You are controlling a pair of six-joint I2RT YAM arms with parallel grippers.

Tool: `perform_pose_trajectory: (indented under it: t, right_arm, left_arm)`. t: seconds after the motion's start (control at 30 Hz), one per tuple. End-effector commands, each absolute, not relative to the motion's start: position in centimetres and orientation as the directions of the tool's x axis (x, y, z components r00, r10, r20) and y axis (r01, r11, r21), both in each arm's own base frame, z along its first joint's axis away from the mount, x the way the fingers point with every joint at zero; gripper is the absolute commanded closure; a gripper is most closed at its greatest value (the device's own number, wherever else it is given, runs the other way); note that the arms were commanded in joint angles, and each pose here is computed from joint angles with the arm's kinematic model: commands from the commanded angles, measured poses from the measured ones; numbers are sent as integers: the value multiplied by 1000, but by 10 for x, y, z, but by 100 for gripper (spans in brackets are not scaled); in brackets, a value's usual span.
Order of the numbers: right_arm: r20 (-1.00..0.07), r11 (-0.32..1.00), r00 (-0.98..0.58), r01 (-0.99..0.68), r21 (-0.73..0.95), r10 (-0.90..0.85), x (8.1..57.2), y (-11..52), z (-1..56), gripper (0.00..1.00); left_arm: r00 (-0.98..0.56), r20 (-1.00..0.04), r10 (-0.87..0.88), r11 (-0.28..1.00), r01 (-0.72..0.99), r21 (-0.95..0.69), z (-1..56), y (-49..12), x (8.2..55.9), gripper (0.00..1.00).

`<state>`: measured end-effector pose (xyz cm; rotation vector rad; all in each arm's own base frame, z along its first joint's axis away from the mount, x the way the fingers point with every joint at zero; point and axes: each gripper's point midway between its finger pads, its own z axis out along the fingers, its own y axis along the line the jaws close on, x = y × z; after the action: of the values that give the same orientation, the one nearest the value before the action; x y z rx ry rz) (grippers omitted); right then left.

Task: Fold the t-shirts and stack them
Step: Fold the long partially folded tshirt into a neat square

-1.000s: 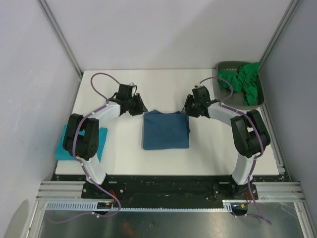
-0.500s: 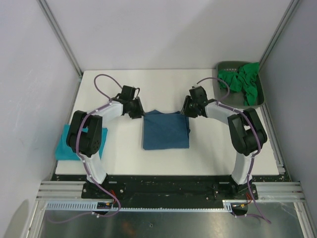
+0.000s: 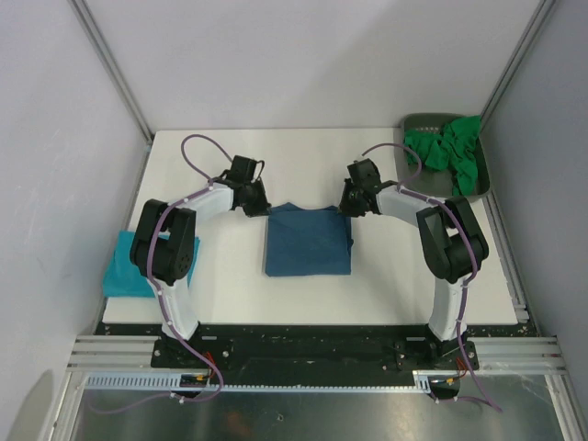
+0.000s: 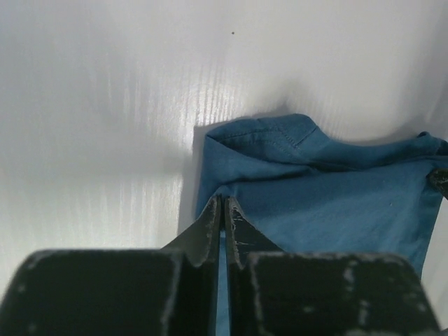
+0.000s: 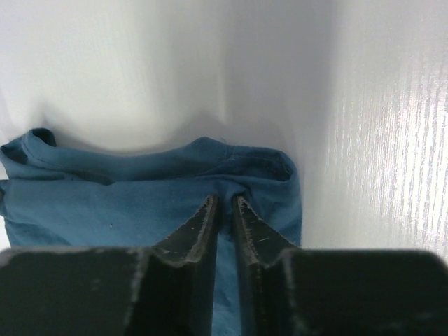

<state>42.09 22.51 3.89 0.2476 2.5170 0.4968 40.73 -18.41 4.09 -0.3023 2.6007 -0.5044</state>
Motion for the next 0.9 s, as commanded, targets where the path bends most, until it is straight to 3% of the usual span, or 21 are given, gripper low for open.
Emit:
perform_pose_trajectory:
  t: [0.0,0.1,0.5,0.67,0.87]
  right_arm:
    - [-533,919,-802,49,390,269,434,228,57,90]
    - [-550,919,-789,46,391,273,433,226,73,99]
    - [-651,949,-710,78,306,269,423,197,122,100]
    - [-646,955,-714,116,273,271,426,182,108,100]
    - [-606,949,-737,161,272,299,445,158,63,100]
  left_arm:
    - [-846,-455,-277,902,-65,-427,63,-198,419,98]
    - [-833,-480,-274,899,-44,-436,79,-202,418,100]
    - [-764,-592,-257,890,52,-453,138,-222,412,100]
    - [-784,-587,-201,886,109,-450,118,-247,439,100]
    - [-813,-543,-210,897,61,-438,69,-260,477,100]
